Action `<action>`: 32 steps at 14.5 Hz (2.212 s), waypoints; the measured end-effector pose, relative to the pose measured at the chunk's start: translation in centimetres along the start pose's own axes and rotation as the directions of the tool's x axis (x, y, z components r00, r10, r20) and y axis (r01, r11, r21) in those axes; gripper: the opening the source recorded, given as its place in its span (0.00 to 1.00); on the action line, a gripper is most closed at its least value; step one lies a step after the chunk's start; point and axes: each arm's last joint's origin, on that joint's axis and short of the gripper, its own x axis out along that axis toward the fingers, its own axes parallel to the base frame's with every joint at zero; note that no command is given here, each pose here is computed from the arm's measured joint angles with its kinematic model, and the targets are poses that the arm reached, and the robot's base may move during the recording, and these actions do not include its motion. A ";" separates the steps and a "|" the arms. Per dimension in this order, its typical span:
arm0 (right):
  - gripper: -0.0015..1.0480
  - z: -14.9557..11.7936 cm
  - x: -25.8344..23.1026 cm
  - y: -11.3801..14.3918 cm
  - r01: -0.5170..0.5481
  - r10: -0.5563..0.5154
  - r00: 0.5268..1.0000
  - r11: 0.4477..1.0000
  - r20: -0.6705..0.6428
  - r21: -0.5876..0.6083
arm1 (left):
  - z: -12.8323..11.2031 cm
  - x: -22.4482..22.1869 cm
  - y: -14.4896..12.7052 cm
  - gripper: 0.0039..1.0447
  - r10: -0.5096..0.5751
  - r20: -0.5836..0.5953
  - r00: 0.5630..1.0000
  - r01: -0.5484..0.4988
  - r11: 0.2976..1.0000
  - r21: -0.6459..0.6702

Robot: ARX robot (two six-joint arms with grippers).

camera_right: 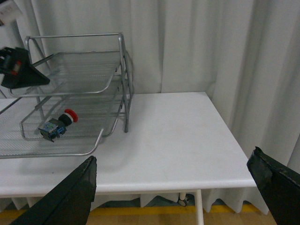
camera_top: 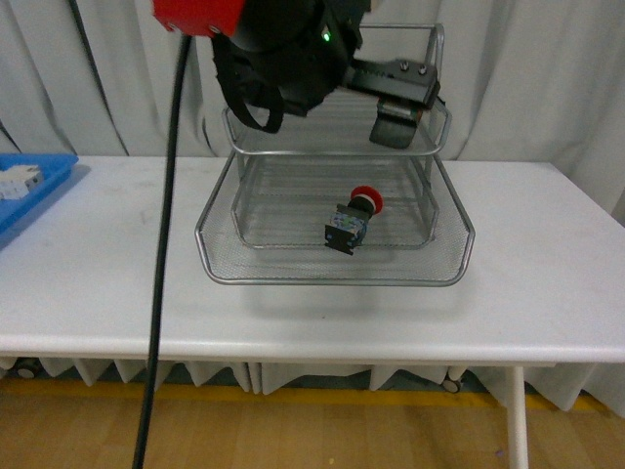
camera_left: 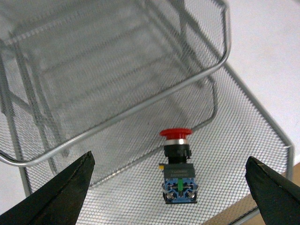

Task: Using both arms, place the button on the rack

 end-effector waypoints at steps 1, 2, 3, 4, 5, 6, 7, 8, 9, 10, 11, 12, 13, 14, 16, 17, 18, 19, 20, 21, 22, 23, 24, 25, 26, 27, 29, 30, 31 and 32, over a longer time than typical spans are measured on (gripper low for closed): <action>0.94 0.0 0.0 0.0 0.000 0.000 1.000 1.000 0.000 0.000 | -0.3 -2.1 0.0 0.94 -0.021 0.082 0.996 0.020 1.000 0.015; 0.94 0.0 0.0 0.0 0.000 0.000 1.000 1.000 0.000 0.000 | -1.0 -3.9 -0.1 0.94 -0.035 0.140 0.989 0.032 0.999 0.019; 0.94 0.0 0.0 0.0 0.000 0.000 1.000 1.000 0.000 0.000 | -2.0 -5.9 0.3 0.94 -0.029 0.187 0.982 0.027 1.000 0.015; 0.94 0.0 0.0 0.0 0.000 0.000 1.000 1.000 0.000 0.000 | -3.0 -7.7 0.8 0.94 -0.005 0.214 0.977 0.004 1.000 0.007; 0.94 0.0 0.0 0.0 0.000 0.000 1.000 1.000 0.000 0.000 | -4.4 -9.6 1.9 0.94 0.051 0.230 0.972 -0.048 0.999 -0.015; 0.94 0.0 0.0 0.0 0.000 0.000 1.000 1.000 0.000 0.000 | -5.6 -11.2 2.9 0.85 0.253 0.378 0.890 -0.219 0.967 -0.131; 0.94 0.0 0.0 0.0 0.000 0.000 1.000 1.000 0.000 0.000 | -7.6 -13.0 4.1 0.73 0.428 0.454 0.781 -0.331 0.901 -0.281; 0.94 0.0 0.0 0.0 0.000 0.000 1.000 1.000 0.000 0.000 | -10.2 -14.2 5.1 0.61 0.493 0.483 0.723 -0.356 0.866 -0.351; 0.94 0.0 0.0 0.0 0.000 0.000 1.000 1.000 0.000 0.000 | -12.8 -15.2 5.3 0.47 0.499 0.497 0.711 -0.348 0.862 -0.367; 0.94 0.0 0.0 0.0 0.000 0.000 1.000 1.000 0.000 0.000 | -14.4 -15.8 5.4 0.36 0.490 0.494 0.718 -0.340 0.866 -0.366; 0.94 0.0 0.0 0.0 0.000 0.000 1.000 1.000 0.000 0.000 | -16.1 -16.5 5.5 0.24 0.486 0.488 0.725 -0.337 0.868 -0.365; 0.94 0.0 0.0 0.0 0.000 0.000 1.000 1.000 0.000 0.000 | -17.7 -17.3 5.7 0.10 0.489 0.484 0.726 -0.339 0.866 -0.366; 0.94 0.0 0.0 0.0 0.000 0.000 1.000 1.000 0.000 0.000 | -18.7 -18.0 5.8 0.02 0.489 0.486 0.725 -0.336 0.866 -0.370; 0.94 0.0 0.0 0.0 0.000 0.000 1.000 1.000 0.000 0.000 | -19.8 -18.5 5.8 0.01 0.491 0.485 0.724 -0.338 0.865 -0.371; 0.94 0.0 0.0 0.0 0.000 0.000 1.000 1.000 0.000 0.000 | -21.5 -19.5 5.7 0.01 0.487 0.485 0.727 -0.335 0.867 -0.368; 0.94 0.0 0.0 0.0 0.000 0.000 1.000 1.000 0.000 0.000 | -22.1 -19.9 5.6 0.01 0.484 0.486 0.728 -0.332 0.869 -0.367; 0.94 0.0 0.0 0.0 0.000 0.000 1.000 1.000 0.000 0.000 | -22.8 -20.3 5.5 0.01 0.488 0.483 0.726 -0.336 0.866 -0.370; 0.94 0.0 0.0 0.0 0.000 0.000 1.000 1.000 0.000 0.000 | -23.4 -20.7 5.4 0.01 0.490 0.483 0.726 -0.338 0.865 -0.370; 0.94 0.0 0.0 0.0 0.000 0.000 1.000 1.000 0.000 0.000 | -23.9 -21.0 5.3 0.01 0.488 0.483 0.727 -0.336 0.866 -0.370; 0.94 0.0 0.0 0.0 0.000 0.000 1.000 1.000 0.000 0.000 | -24.4 -21.4 5.4 0.01 0.471 0.490 0.733 -0.322 0.875 -0.361; 0.94 0.0 0.0 0.0 0.000 0.000 1.000 1.000 0.000 0.000 | -25.1 -21.9 5.8 0.01 0.489 0.480 0.729 -0.336 0.866 -0.371; 0.94 0.0 0.0 0.0 0.000 0.000 1.000 1.000 0.000 0.000 | -25.4 -22.2 5.7 0.01 0.501 0.478 0.722 -0.346 0.859 -0.378; 0.94 0.0 0.0 0.0 -0.001 0.001 1.000 1.000 0.000 0.000 | -25.9 -22.2 5.3 0.01 0.485 0.514 0.707 -0.330 0.870 -0.368; 0.94 0.0 0.0 0.0 -0.001 0.001 1.000 1.000 0.000 0.000 | -26.7 -21.9 5.1 0.01 0.480 0.470 0.740 -0.330 0.869 -0.368; 0.94 0.0 0.0 0.0 -0.001 0.001 1.000 1.000 0.000 0.000 | -26.7 -22.2 4.9 0.01 0.482 0.481 0.732 -0.330 0.869 -0.368; 0.94 0.0 0.0 0.0 -0.001 0.001 1.000 1.000 0.000 0.000 | -26.7 -22.7 4.8 0.01 0.484 0.494 0.723 -0.330 0.869 -0.368; 0.94 0.0 0.0 0.0 -0.001 0.001 1.000 1.000 0.000 0.000 | -26.8 -23.1 4.6 0.01 0.484 0.495 0.722 -0.330 0.869 -0.368; 0.94 0.0 0.0 0.0 -0.001 0.001 1.000 1.000 0.000 0.000 | -26.9 -23.3 4.4 0.01 0.484 0.496 0.721 -0.330 0.869 -0.368; 0.94 0.0 0.0 0.0 -0.001 0.001 1.000 1.000 0.000 0.000 | -26.9 -23.6 4.3 0.01 0.485 0.501 0.717 -0.330 0.869 -0.368; 0.94 0.0 0.0 0.0 -0.001 0.001 1.000 1.000 0.000 0.000 | -27.0 -23.7 4.2 0.01 0.485 0.503 0.716 -0.330 0.869 -0.368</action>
